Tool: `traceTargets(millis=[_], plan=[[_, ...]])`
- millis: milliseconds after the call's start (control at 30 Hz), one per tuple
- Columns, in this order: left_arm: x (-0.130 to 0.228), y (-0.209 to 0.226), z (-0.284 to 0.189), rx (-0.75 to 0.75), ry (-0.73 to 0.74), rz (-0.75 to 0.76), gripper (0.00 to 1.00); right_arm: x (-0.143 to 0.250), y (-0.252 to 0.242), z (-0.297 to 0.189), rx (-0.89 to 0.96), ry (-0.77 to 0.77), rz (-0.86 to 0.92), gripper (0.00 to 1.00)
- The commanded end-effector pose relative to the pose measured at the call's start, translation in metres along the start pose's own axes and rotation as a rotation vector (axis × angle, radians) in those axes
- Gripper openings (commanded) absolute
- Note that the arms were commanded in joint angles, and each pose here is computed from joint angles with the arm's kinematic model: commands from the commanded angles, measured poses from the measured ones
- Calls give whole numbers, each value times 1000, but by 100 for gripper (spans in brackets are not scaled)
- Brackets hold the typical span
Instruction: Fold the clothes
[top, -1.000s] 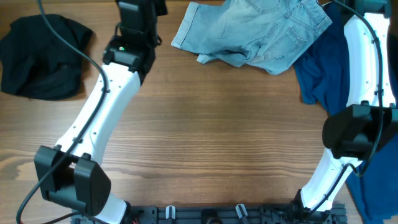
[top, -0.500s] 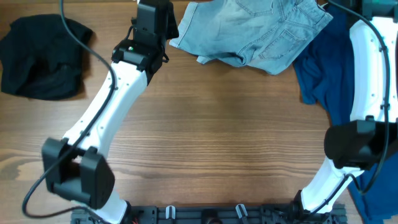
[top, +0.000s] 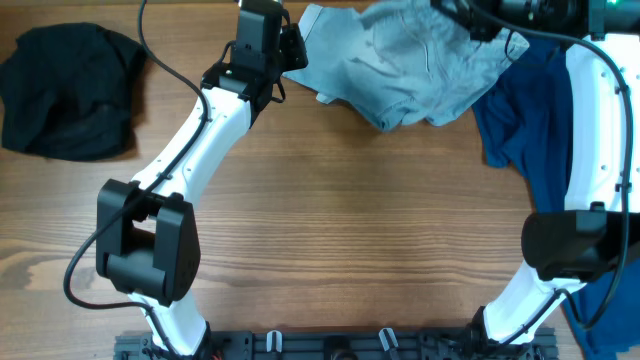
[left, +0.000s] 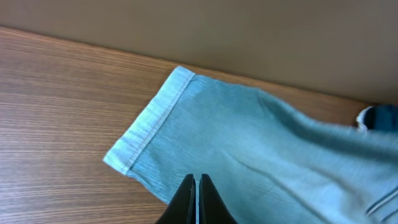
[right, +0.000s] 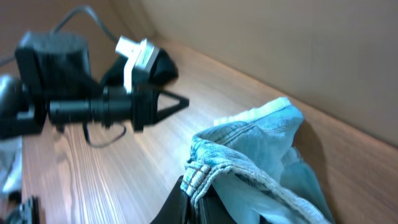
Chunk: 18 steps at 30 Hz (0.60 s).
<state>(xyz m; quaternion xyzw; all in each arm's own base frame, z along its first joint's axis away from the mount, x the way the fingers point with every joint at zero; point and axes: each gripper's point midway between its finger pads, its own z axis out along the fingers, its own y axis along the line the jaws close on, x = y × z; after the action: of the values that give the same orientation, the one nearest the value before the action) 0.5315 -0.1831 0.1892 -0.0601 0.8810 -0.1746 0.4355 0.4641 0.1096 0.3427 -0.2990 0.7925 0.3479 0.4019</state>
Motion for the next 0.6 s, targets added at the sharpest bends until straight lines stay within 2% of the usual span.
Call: traceTargets(millis=[0, 167, 333, 433, 567], plan=[[-3, -9, -1, 50, 0, -35, 4, 2, 12, -14, 59, 51, -142, 4], [-9, -12, -1, 63, -23, -37, 4, 43, -6, -22, 195, 239, -55, 4], [-17, -17, -2, 81, -56, -37, 4, 62, 3, -25, 164, 316, -65, 4], [-15, -15, -1, 75, -45, -38, 4, 76, 39, -20, -4, 363, -186, 4], [-12, -18, -2, 83, -37, -38, 4, 79, 74, -1, -139, 357, -159, 4]])
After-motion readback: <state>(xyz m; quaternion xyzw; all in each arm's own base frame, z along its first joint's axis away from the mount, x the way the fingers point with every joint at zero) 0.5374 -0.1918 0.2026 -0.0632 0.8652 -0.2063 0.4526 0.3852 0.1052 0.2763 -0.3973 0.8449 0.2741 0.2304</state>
